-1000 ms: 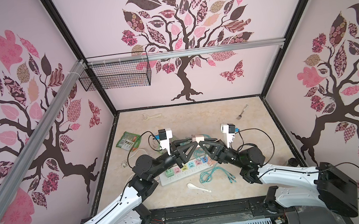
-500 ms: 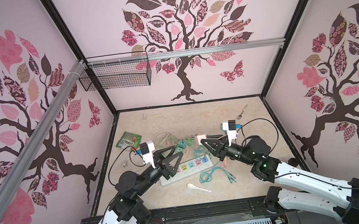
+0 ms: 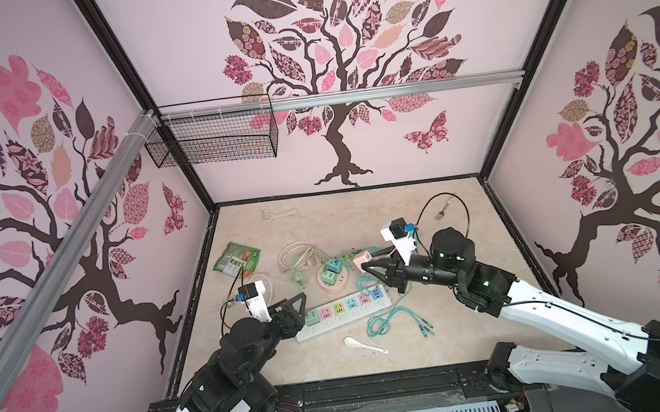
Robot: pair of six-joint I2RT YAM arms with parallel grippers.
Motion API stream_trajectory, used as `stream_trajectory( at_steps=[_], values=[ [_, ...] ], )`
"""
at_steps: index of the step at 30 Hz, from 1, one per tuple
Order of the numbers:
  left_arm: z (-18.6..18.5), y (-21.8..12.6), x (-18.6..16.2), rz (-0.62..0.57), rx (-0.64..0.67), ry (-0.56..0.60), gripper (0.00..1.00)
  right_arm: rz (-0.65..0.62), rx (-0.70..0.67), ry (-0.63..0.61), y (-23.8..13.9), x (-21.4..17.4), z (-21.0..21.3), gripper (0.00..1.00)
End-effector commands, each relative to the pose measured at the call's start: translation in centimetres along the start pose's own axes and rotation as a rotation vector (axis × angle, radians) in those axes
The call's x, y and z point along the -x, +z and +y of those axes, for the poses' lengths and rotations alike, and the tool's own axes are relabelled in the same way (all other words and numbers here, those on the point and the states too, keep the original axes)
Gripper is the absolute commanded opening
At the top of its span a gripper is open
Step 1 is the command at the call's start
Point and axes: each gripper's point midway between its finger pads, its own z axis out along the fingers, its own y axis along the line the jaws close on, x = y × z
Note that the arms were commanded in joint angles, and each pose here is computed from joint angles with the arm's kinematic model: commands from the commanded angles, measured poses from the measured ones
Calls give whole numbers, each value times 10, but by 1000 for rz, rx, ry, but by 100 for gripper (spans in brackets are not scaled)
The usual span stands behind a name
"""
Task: Insert the plug
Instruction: 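Carry the pink charger over the white power strip with the right gripper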
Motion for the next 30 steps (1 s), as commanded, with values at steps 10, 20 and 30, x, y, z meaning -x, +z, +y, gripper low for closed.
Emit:
stream_trajectory(
  at_steps=[10, 20, 30],
  values=[
    [50, -12, -15, 40, 233, -73, 68, 21, 19, -85, 26, 31, -15, 22],
    [58, -24, -11, 2, 233, -84, 68, 2, 13, -105, 58, 64, -65, 22],
    [54, -22, -16, 45, 229, -70, 68, 44, 43, -134, 103, 78, -100, 20]
  ],
)
